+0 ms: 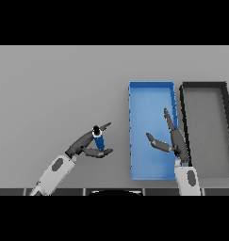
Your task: Pick up the blue pipe and place it into the blue bin.
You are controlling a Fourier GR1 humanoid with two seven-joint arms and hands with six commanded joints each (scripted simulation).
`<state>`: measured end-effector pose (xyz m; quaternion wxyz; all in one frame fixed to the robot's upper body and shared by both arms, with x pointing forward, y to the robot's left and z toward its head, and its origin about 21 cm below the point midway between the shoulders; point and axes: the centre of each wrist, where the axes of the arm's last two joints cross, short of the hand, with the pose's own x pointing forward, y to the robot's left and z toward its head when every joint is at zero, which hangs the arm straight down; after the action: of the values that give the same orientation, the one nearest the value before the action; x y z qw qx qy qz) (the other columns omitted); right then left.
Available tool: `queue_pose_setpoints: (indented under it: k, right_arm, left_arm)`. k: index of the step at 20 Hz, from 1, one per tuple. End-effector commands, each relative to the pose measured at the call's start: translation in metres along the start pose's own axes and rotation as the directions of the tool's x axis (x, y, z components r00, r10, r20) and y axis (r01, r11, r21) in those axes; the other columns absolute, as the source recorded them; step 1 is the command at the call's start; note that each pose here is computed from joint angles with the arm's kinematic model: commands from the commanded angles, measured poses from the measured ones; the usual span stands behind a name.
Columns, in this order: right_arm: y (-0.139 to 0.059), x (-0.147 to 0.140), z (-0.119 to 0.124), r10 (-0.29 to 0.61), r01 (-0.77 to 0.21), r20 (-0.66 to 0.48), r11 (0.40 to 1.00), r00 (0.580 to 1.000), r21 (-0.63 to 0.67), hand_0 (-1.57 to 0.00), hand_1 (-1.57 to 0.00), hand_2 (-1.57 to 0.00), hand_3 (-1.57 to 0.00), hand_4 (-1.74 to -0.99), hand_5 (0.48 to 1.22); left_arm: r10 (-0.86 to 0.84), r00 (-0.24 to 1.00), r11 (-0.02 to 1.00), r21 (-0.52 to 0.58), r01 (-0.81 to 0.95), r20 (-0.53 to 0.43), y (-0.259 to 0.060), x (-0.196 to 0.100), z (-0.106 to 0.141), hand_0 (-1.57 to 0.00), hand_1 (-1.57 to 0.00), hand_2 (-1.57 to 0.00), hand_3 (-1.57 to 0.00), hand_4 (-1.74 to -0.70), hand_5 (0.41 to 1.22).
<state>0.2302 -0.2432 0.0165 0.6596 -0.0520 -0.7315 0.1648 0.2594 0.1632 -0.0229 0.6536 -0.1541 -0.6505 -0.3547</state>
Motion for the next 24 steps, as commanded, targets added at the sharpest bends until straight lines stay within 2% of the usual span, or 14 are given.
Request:
queue_pose_setpoints:
  k: [1, 3, 4, 5, 7, 9, 11, 13, 16, 21, 24]
  right_arm:
    - [-0.002, -0.002, 0.000, 0.009, -0.009, -0.022, 1.000, 1.000, -0.002, 0.00, 0.00, 0.00, 0.00, -1.188, 0.550]
    - [-0.001, -0.001, -0.002, 0.014, -0.014, -0.012, 1.000, 1.000, 0.003, 0.00, 0.00, 0.00, 0.00, -1.188, 0.556]
    - [-0.001, -0.001, -0.003, -0.002, 0.002, -0.005, 1.000, 1.000, 0.001, 0.00, 0.00, 0.00, 0.00, -1.196, 0.560]
    - [0.002, -0.004, -0.001, 0.000, 0.000, -0.020, 1.000, 1.000, 0.001, 0.00, 0.00, 0.00, 0.00, -1.192, 0.560]
    - [0.000, -0.001, -0.002, 0.006, -0.006, -0.013, 1.000, 1.000, -0.001, 0.00, 0.00, 0.00, 0.00, -1.189, 0.562]
    - [0.000, 0.001, -0.004, 0.017, -0.017, -0.009, 1.000, 1.000, -0.006, 0.00, 0.00, 0.00, 0.00, -1.182, 0.562]
    - [-0.002, 0.000, -0.002, 0.021, -0.021, -0.012, 1.000, 1.000, -0.010, 0.00, 0.00, 0.00, 0.00, -1.178, 0.561]
    - [-0.002, 0.000, -0.005, 0.020, -0.020, -0.020, 1.000, 1.000, -0.008, 0.00, 0.00, 0.00, 0.00, -1.176, 0.559]
    - [-0.001, -0.005, -0.003, 0.020, -0.020, -0.032, 1.000, 0.999, 0.000, 0.00, 0.00, 0.00, 0.00, -1.171, 0.558]
    - [-0.004, 0.000, -0.006, 0.033, -0.033, -0.020, 0.999, 0.999, -0.001, 0.00, 0.00, 0.00, 0.00, -1.151, 0.550]
    - [-0.001, -0.003, -0.005, 0.039, -0.039, -0.018, 0.999, 0.999, 0.001, 0.00, 0.00, 0.00, 0.00, -1.138, 0.555]
  left_arm:
    - [0.025, 1.000, 1.000, -0.002, -0.025, 0.006, 0.000, 0.001, -0.001, 0.00, 0.00, -0.09, -0.04, -1.14, 0.567]
    - [0.097, 0.995, 0.995, -0.004, -0.097, 0.006, -0.004, -0.001, -0.005, 0.00, -0.12, -0.27, -0.20, -1.22, 0.635]
    - [0.121, 0.992, 0.993, -0.005, -0.121, 0.024, -0.005, -0.002, -0.004, -0.04, -0.25, -0.42, -0.35, -1.27, 0.675]
    - [0.145, 0.989, 0.989, -0.011, -0.145, 0.033, -0.008, 0.000, -0.007, -0.18, -0.41, -0.58, -0.59, -1.30, 0.784]
    - [0.153, 0.988, 0.988, -0.003, -0.153, 0.035, -0.014, 0.004, -0.016, -0.65, -0.83, -0.94, -0.91, -1.45, 0.941]
    - [0.156, 0.986, 0.988, -0.012, -0.156, 0.053, -0.016, 0.004, -0.013, -0.98, -1.10, -1.16, -1.11, -1.55, 1.042]
    - [0.151, 0.986, 0.989, -0.022, -0.149, 0.070, -0.023, 0.005, -0.012, -1.19, -1.27, -1.31, -1.26, -1.62, 1.106]
    - [0.128, 0.989, 0.992, -0.012, -0.127, 0.073, -0.027, 0.006, -0.012, -1.33, -1.38, -1.40, -1.37, -1.56, 1.148]
    - [0.097, 0.989, 0.995, -0.012, -0.096, 0.110, -0.027, 0.009, -0.012, -1.45, -1.47, -1.49, -1.47, -1.51, 1.183]
    - [0.128, 0.954, 0.991, -0.006, -0.132, 0.271, -0.030, 0.040, -0.024, -1.53, -1.54, -1.54, -1.54, -1.48, 1.209]
    - [0.121, 0.948, 0.992, -0.013, -0.122, 0.296, -0.031, 0.053, -0.027, -1.55, -1.55, -1.56, -1.55, -1.48, 1.215]
